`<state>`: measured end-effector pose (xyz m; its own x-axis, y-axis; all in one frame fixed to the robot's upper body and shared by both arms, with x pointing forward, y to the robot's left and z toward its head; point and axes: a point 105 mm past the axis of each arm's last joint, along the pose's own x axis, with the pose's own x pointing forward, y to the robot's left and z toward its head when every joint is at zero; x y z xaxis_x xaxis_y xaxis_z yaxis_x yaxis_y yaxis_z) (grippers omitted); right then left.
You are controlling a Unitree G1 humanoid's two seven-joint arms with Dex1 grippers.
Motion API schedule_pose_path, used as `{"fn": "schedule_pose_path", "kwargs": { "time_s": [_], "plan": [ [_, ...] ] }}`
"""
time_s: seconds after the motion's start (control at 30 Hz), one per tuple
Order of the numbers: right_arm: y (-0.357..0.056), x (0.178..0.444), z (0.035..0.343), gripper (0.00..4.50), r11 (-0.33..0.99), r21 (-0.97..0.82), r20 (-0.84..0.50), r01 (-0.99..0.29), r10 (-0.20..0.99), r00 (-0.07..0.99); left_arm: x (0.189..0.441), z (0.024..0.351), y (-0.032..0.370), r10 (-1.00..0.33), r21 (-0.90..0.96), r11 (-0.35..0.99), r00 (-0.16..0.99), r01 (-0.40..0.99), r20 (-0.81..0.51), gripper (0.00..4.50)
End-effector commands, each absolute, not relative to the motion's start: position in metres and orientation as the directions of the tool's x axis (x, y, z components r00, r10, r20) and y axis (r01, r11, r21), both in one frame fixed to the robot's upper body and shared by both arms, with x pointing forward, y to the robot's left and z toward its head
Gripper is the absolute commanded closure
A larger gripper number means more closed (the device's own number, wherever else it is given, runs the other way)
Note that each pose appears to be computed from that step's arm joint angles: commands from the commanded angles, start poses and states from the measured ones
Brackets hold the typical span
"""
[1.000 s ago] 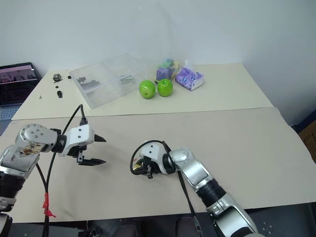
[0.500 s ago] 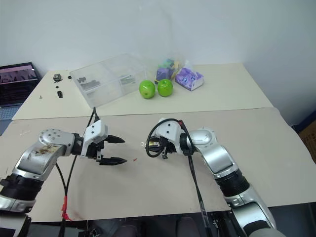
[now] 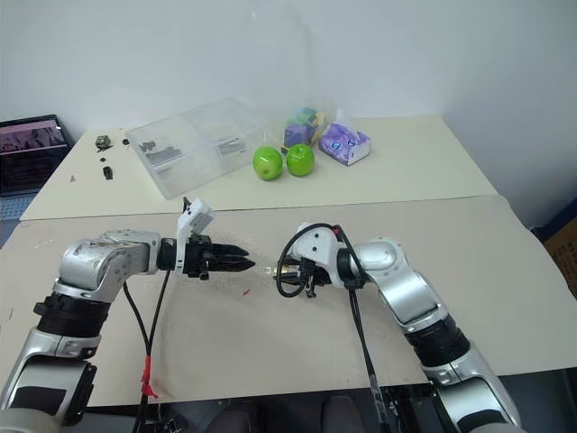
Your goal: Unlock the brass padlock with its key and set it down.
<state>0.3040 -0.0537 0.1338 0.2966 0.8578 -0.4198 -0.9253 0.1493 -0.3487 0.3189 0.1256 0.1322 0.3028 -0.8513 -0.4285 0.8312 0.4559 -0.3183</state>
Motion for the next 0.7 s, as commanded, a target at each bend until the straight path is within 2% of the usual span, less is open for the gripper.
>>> {"fn": "schedule_pose_path", "kwargs": {
  "time_s": [0.03,0.3,0.47,0.6,0.7],
  "plan": [
    [-0.057,0.306,0.143,3.58,0.135,-0.426,-0.408,-0.894,0.854,0.324,0.315,0.145,0.121,-0.863,-0.325,0.436,0.289,0.839,-0.414,2.59],
    [-0.059,0.31,0.144,3.58,0.15,-0.434,-0.395,-0.888,0.855,0.337,0.316,0.148,0.108,-0.863,-0.392,0.463,0.303,0.795,-0.405,2.59],
    [-0.06,0.312,0.145,3.58,0.165,-0.45,-0.381,-0.878,0.853,0.356,0.321,0.161,0.088,-0.863,-0.477,0.494,0.344,0.727,-0.37,2.59],
    [-0.092,0.321,0.145,3.58,0.219,-0.463,-0.406,-0.859,0.809,0.425,0.325,0.179,0.09,-0.867,-0.55,0.498,0.381,0.671,-0.32,2.59],
    [-0.11,0.322,0.165,3.58,0.257,-0.464,-0.358,-0.848,0.821,0.445,0.333,0.184,0.097,-0.862,-0.62,0.497,0.426,0.607,-0.275,2.59]
  ]
}}
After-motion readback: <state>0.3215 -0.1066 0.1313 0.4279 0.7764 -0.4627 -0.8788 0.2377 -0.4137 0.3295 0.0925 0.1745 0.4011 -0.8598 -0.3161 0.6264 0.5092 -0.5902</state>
